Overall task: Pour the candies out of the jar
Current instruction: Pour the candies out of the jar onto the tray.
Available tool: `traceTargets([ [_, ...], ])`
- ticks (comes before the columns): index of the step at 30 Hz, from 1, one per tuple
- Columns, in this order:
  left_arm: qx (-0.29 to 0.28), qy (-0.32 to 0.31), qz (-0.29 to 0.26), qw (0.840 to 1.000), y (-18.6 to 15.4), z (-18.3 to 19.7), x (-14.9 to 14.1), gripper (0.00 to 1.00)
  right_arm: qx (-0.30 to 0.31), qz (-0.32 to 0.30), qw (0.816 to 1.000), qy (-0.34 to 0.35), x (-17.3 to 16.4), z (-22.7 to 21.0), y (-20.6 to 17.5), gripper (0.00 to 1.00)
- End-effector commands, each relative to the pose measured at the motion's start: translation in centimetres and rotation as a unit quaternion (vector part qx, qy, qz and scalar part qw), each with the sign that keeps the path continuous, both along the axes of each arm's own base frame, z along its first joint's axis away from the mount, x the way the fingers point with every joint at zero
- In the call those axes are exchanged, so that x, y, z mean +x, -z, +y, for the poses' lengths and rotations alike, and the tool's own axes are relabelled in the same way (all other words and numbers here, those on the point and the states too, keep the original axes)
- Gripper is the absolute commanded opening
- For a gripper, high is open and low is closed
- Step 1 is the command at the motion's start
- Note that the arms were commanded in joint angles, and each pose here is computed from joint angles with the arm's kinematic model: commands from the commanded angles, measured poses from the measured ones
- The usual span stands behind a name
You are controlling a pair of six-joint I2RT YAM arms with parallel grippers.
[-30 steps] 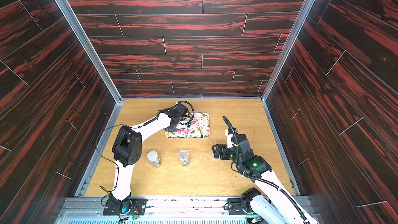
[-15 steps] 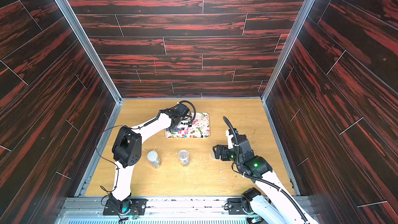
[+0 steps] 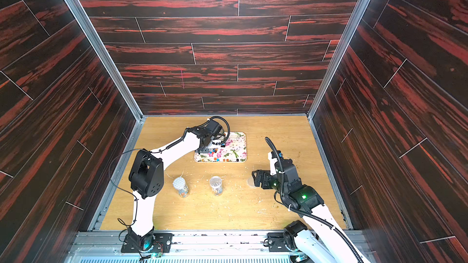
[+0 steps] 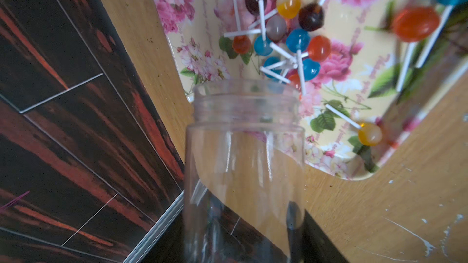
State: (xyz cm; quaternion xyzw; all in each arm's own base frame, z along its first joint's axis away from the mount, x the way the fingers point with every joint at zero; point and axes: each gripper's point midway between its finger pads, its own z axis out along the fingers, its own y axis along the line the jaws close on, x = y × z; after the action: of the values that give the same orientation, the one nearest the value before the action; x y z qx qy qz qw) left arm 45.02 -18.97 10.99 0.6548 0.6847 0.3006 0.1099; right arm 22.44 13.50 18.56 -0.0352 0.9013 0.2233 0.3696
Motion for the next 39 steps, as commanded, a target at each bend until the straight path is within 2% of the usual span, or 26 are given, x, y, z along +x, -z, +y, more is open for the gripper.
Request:
traceTargets([
  [1, 0.007, 0.009, -0.008, 1.0, -2.1, 0.3, -0.6, 0.4, 0.002, 0.001, 1.0, 0.002, -0.2, -0.2, -0.2, 0.91],
  [5, -0.006, 0.026, -0.018, 0.999, -4.3, -1.0, -0.1, 0.41, -0.003, -0.001, 1.0, 0.005, -0.1, -0.4, -0.1, 0.91],
  [7, -0.016, 0.028, -0.014, 0.999, -4.4, -1.5, -0.1, 0.42, -0.005, 0.0, 1.0, 0.005, 0.0, -0.3, -0.1, 0.91],
  [12, 0.007, 0.032, 0.023, 0.999, -0.7, -1.3, -1.7, 0.42, 0.003, -0.003, 1.0, 0.006, -0.1, -0.3, -0.5, 0.91],
  [15, 0.007, 0.022, 0.029, 0.999, 0.0, -1.0, -2.3, 0.42, 0.0, -0.004, 1.0, 0.008, -0.3, -0.5, -0.4, 0.91],
  [23, -0.019, 0.009, -0.016, 1.0, -4.3, -1.4, 0.0, 0.42, 0.0, -0.004, 1.0, 0.012, -0.5, -0.7, -0.3, 0.91],
  [28, -0.009, 0.006, 0.03, 0.999, -0.3, -1.8, -2.3, 0.41, 0.005, -0.004, 1.0, 0.013, -0.6, -0.7, -0.1, 0.91],
  [30, -0.018, 0.0, 0.038, 0.999, 0.3, -1.8, -2.7, 0.41, 0.005, -0.005, 1.0, 0.01, -0.7, -0.7, -0.2, 0.91],
  [39, -0.021, 0.007, 0.007, 1.0, -2.3, -1.8, -2.1, 0.41, -0.001, -0.011, 1.0, 0.011, -0.5, -0.8, -0.7, 0.91],
])
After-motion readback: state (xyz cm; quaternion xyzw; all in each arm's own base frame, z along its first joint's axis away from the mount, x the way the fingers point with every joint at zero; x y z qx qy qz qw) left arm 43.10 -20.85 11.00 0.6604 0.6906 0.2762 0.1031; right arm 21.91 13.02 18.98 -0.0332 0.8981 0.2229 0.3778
